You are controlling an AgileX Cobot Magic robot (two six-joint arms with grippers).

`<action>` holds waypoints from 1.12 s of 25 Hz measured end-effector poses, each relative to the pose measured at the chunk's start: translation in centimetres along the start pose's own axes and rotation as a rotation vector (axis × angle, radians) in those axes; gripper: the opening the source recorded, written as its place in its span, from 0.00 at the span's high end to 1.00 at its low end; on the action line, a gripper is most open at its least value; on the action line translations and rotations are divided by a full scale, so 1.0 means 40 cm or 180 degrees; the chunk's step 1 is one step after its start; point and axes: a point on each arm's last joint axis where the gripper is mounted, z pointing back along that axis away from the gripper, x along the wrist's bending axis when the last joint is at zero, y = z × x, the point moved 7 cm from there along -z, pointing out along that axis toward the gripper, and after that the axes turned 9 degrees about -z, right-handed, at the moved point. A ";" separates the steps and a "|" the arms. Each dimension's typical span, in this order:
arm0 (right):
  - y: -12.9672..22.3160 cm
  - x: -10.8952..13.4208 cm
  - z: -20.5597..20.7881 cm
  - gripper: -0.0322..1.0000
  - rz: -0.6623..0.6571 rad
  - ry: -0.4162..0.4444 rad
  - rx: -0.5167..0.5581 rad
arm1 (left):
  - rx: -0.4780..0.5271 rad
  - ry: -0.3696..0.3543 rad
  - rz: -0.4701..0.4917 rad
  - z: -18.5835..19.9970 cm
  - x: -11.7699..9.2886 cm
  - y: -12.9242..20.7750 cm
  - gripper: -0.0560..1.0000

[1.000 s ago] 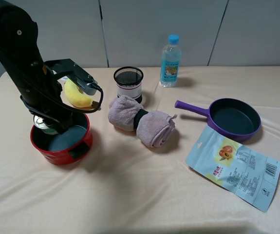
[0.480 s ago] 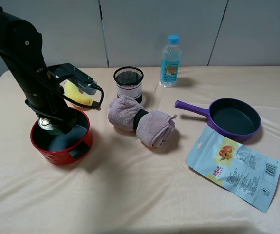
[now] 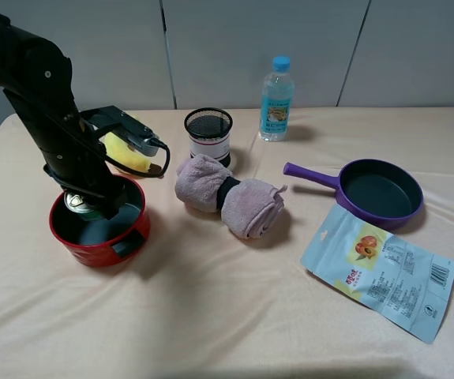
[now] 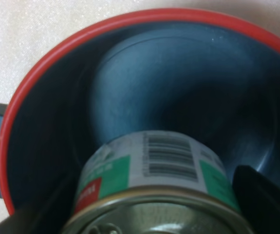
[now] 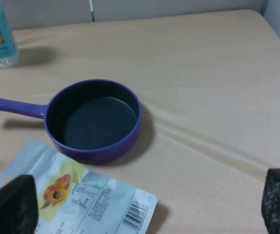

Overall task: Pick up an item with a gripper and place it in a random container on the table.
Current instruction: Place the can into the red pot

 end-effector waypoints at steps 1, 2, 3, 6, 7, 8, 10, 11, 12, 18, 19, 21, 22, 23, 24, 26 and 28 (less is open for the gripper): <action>0.000 0.000 0.000 0.30 0.0000 0.0000 0.0000 | 0.0005 0.0004 0.0002 0.000 0.000 0.001 0.32; 0.000 0.000 0.000 0.30 0.0000 0.0000 0.0000 | 0.0008 0.0007 0.0004 0.000 -0.001 0.001 0.32; 0.000 0.000 0.000 0.30 0.0000 0.0000 0.0000 | 0.0010 0.0013 0.0010 0.000 -0.002 0.001 0.32; 0.000 0.000 0.000 0.30 0.0000 0.0000 0.0000 | 0.0005 0.0036 0.0031 0.000 -0.005 0.001 0.32; 0.000 0.000 0.000 0.30 0.0000 0.0000 0.0000 | 0.0003 0.0045 0.0040 0.000 -0.006 0.000 0.32; 0.000 0.000 0.000 0.30 0.0000 0.0000 0.0000 | -0.0001 0.0056 0.0051 0.000 -0.007 0.000 0.32; 0.000 0.000 0.000 0.30 0.0000 0.0000 0.0000 | -0.0005 0.0083 0.0076 0.000 -0.011 -0.001 0.32; 0.000 0.000 0.000 0.30 0.0000 0.0000 0.0000 | -0.0007 0.0092 0.0085 0.000 -0.012 -0.001 0.32; 0.000 0.000 0.000 0.30 0.0000 0.0000 0.0000 | -0.0008 0.0095 0.0088 0.000 -0.012 -0.001 0.32; 0.000 0.000 0.000 0.30 0.0000 0.0000 0.0000 | -0.0005 0.0101 0.0163 0.000 -0.013 -0.001 0.26; 0.000 0.000 0.000 0.30 0.0000 0.0000 0.0000 | -0.0001 0.0102 0.0167 0.000 -0.013 0.000 0.25; 0.000 0.000 0.000 0.30 0.0000 0.0000 0.0000 | 0.0010 0.0106 0.0173 0.000 -0.013 0.001 0.25; 0.000 0.000 0.000 0.30 0.0000 0.0000 0.0000 | 0.0010 0.0105 0.0174 0.000 -0.013 0.001 0.25; 0.000 0.000 0.000 0.30 0.0000 0.0000 0.0000 | 0.0013 0.0106 0.0174 0.000 -0.014 0.001 0.25; 0.000 0.000 0.000 0.30 0.0000 0.0000 0.0000 | 0.0016 0.0107 0.0176 0.000 -0.014 0.002 0.25; 0.000 0.000 0.000 0.30 0.0000 0.0000 0.0000 | 0.0022 0.0109 0.0176 0.000 -0.014 0.002 0.25; 0.000 0.000 0.000 0.30 0.0000 0.0000 0.0000 | 0.0030 0.0112 0.0176 0.000 -0.014 0.004 0.25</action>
